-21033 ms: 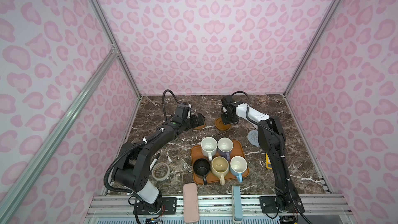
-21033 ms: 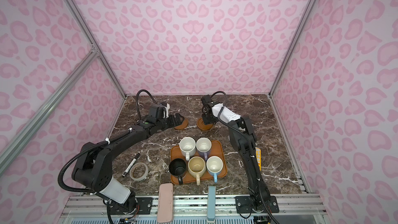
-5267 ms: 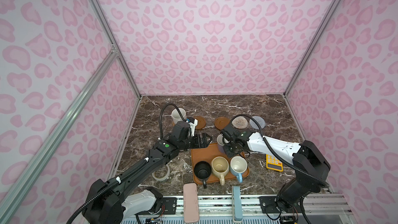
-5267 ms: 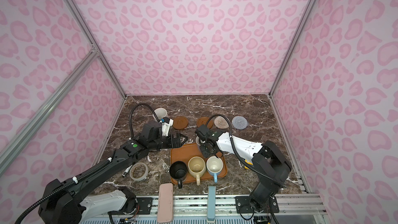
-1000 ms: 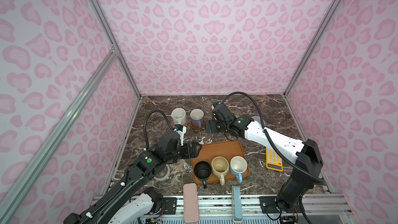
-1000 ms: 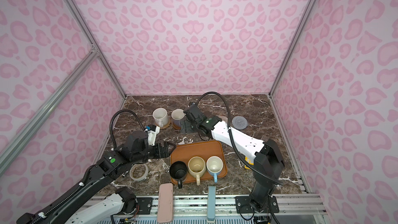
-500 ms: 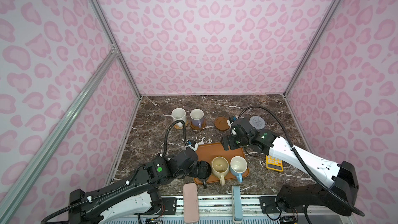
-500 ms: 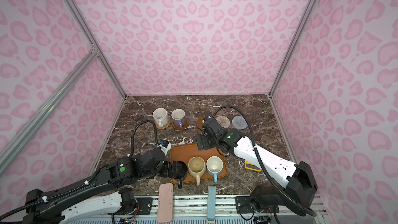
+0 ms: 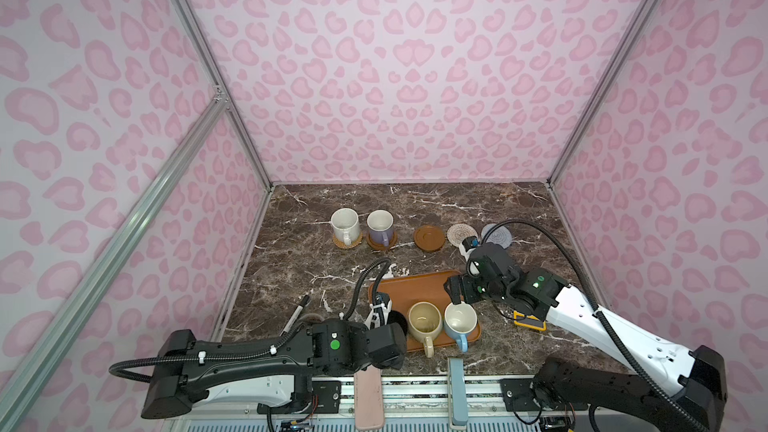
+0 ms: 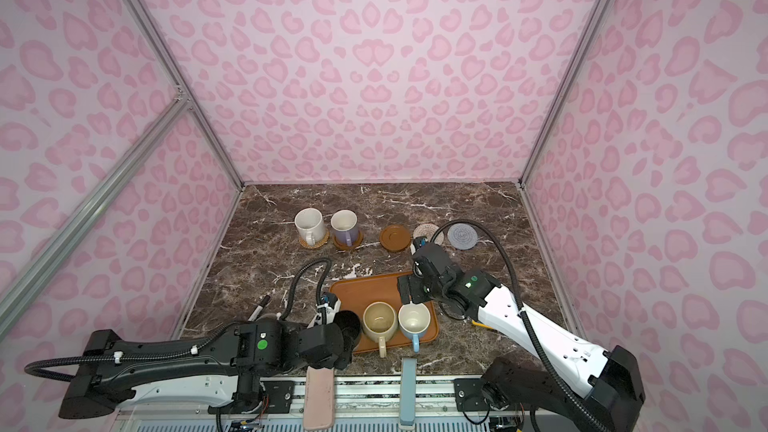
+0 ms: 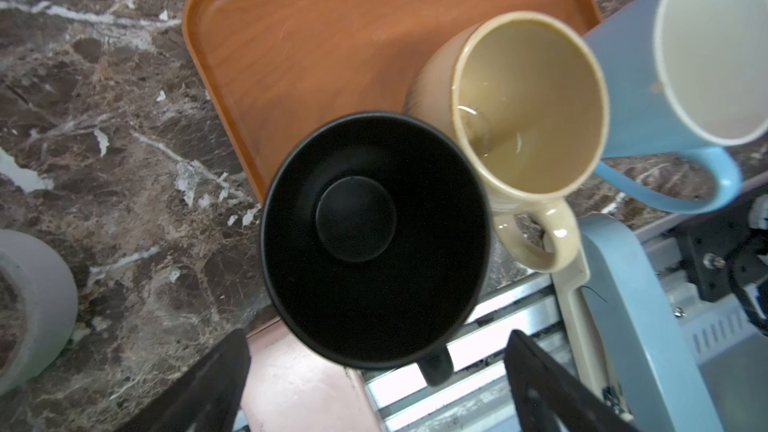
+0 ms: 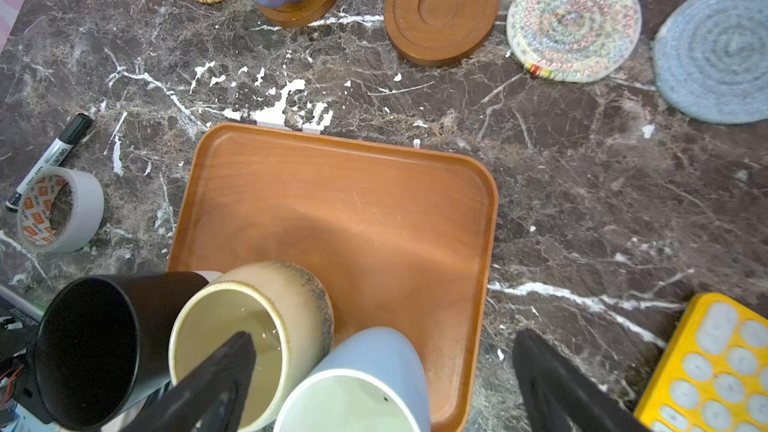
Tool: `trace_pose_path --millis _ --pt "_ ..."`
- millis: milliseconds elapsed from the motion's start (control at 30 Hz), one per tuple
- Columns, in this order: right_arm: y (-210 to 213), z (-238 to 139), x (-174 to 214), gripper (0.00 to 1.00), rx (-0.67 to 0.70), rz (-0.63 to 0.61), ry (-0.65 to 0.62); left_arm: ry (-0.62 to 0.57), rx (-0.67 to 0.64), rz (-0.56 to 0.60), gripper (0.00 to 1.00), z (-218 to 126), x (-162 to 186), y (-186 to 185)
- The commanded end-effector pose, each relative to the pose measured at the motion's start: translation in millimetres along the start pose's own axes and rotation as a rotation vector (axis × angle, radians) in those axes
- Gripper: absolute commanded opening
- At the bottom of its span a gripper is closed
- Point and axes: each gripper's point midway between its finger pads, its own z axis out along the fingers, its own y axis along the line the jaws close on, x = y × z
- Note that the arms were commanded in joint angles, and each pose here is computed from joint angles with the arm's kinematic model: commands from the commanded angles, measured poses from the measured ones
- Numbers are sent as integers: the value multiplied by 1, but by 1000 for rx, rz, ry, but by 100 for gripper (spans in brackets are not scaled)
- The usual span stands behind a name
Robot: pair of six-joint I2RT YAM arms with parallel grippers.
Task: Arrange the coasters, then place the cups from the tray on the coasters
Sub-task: 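Move the left gripper over the black mug on the tray while the right withdraws, then lower the left gripper into the black mug and grip it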
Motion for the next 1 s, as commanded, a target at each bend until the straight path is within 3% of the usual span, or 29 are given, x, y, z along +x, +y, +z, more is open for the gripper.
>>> trace_pose_path --millis 0,100,367,533,700,767,967 --pt "3 -1 2 99 -22 6 0 -29 -26 -59 99 12 -2 -1" --pt "3 -5 -1 99 -28 6 -19 -26 -40 -56 96 20 -1 -4" --pt "5 -9 -4 99 -43 8 -37 -12 -132 -53 73 29 3 6" --pt "7 -8 -1 99 -63 13 -38 -15 -144 -68 50 32 6 11" --pt "9 -8 -4 99 -73 13 -49 -34 -178 -57 38 35 2 12" --pt "11 -8 -5 99 -81 14 -51 -34 -192 -50 28 37 1 12" --pt "14 -9 -7 99 -98 17 -66 -31 -209 -49 27 44 1 10"
